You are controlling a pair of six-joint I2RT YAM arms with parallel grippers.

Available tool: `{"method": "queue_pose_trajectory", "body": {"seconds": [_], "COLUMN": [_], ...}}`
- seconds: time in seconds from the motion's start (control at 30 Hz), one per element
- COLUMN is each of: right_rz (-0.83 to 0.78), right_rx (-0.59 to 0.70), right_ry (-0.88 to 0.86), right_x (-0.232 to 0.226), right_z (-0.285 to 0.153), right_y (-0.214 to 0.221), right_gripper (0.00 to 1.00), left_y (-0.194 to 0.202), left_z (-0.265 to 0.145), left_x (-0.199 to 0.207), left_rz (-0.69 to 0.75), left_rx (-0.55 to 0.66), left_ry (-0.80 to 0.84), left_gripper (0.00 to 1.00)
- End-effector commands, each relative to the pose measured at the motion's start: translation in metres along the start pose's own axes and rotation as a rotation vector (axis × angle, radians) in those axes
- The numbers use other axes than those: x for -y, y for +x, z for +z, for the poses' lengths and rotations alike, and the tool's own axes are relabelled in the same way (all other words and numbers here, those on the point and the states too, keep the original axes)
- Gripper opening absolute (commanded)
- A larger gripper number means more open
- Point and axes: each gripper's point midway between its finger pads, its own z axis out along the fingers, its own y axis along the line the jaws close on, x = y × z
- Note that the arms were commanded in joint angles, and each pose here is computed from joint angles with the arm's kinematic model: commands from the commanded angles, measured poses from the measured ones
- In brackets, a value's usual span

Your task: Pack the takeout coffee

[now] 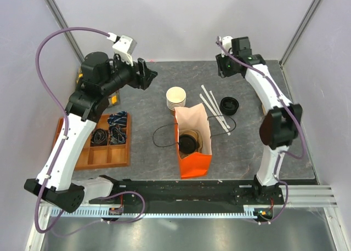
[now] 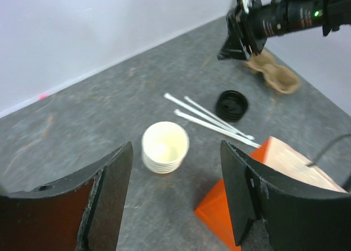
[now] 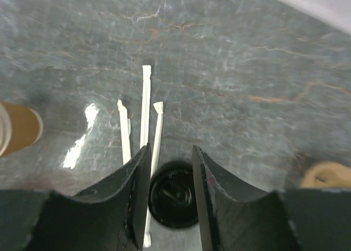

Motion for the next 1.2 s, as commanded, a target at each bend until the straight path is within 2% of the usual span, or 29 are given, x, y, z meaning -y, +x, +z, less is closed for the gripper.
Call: {"method": "queue_pose_trajectory", "body": {"seconds": [0.0,0.07,0.17,0.4,0.9,1.17], "right_rz": [-0.044,-0.059,-0.063,-0.042,-0.082,-0.128], "right_rx": [-0.092,-0.116,-0.201,-0.321,-0.393,-0.409], "right_ry": [-0.014,-0.014,-0.046,-0.082,-0.072,-0.039], "right_x": [0.001,0.002,-0.007,-0.019,-0.028,-0.026], "right_z": [0.042,0.054,0.082,0.108,0.133,0.146], "right_y": [0.009,0.012,0.04,0.088,0.133,0.147], "right_gripper": [0.42,0.41,0.4,0.39,0.38,0.35], "left_y": [-0.014,-0.005,0.01,0.032,0.047,0.046], "left_z": [-0.004,-0.004,0.0,0.007,0.014,0.009], "left_x": [-0.028,-0.035,-0.041,-0.05,-0.057,-0.059], "left_rz": [0.04,0.043,0.036,0.056,0.036,0.033], "left_rx": [0.047,0.026,-0.007,-0.061,-0.1,-0.094], "left_ry": [-0.11,-0.128,-0.141,-0.15,-0.162,-0.182], "left_gripper": [0.72,0.72,0.72,0.73,0.74,0.74]}}
